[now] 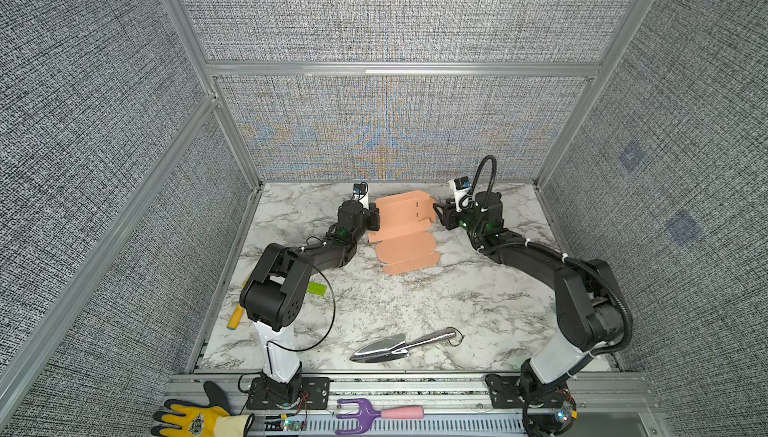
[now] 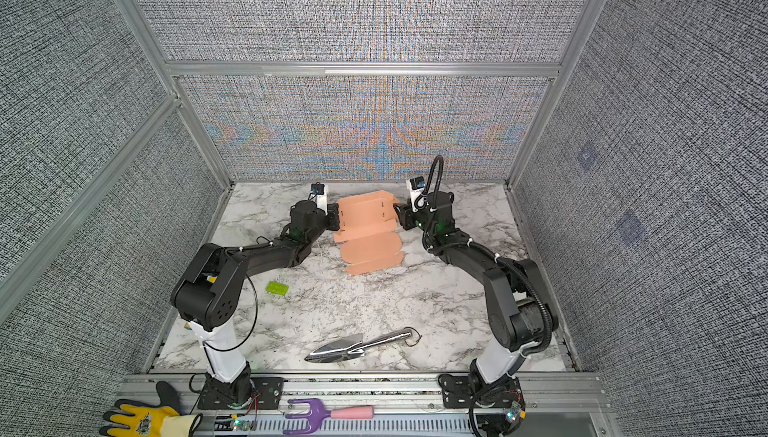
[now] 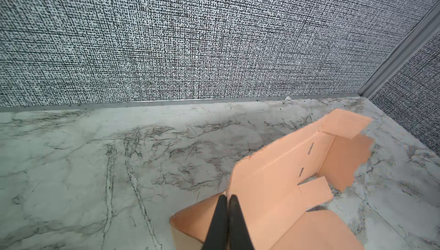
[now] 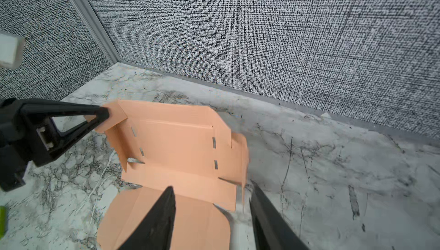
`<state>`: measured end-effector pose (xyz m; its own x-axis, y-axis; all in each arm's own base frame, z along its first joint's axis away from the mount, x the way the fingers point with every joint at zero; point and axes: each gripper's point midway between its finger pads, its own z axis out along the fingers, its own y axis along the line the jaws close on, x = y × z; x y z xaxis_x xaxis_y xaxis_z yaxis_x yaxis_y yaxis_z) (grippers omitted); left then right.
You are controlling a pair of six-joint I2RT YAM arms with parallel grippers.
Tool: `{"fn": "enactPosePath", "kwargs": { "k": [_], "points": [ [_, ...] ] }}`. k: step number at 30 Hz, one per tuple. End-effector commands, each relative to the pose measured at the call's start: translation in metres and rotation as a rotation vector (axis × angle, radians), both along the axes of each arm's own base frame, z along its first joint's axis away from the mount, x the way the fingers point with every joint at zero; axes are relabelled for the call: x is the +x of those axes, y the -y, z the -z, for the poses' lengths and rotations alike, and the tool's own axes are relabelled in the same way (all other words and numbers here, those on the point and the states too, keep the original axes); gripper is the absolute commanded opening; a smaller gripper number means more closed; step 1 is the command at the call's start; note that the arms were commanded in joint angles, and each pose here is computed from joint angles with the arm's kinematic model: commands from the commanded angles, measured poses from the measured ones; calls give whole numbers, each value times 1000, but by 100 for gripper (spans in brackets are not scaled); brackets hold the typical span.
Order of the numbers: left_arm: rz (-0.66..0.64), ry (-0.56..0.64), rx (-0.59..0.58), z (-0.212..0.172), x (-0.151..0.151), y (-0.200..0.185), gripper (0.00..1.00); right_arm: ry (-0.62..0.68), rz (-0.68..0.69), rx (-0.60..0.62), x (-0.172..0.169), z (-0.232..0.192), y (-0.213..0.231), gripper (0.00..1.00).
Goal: Fold the paper box
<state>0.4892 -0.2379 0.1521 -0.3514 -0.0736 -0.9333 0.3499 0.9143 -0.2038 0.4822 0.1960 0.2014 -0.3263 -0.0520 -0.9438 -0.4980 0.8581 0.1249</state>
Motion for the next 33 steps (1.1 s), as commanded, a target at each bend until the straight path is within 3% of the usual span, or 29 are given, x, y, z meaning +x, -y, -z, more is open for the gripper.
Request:
{"fn": "enactPosePath", "kwargs": {
  "k": [1,11,19,24,31,33],
  "points": [
    [-34,68,16,-15,2,-4,0,-33,-85,-41,5,9,-7,52],
    [-34,88,54,-14,-2,2,0,-79,-242,-107,34,21,-31,52],
    [-12,98,68,-18,-2,8,0,-91,-252,-150,52,36,-35,50],
    [11,98,76,-17,-2,12,0,-85,-272,-173,57,37,-44,40],
    [7,92,74,-18,-1,13,0,-68,-226,-187,57,35,-50,9],
    [-1,87,66,-19,0,12,0,-68,-184,-175,60,34,-49,6]
  ]
}}
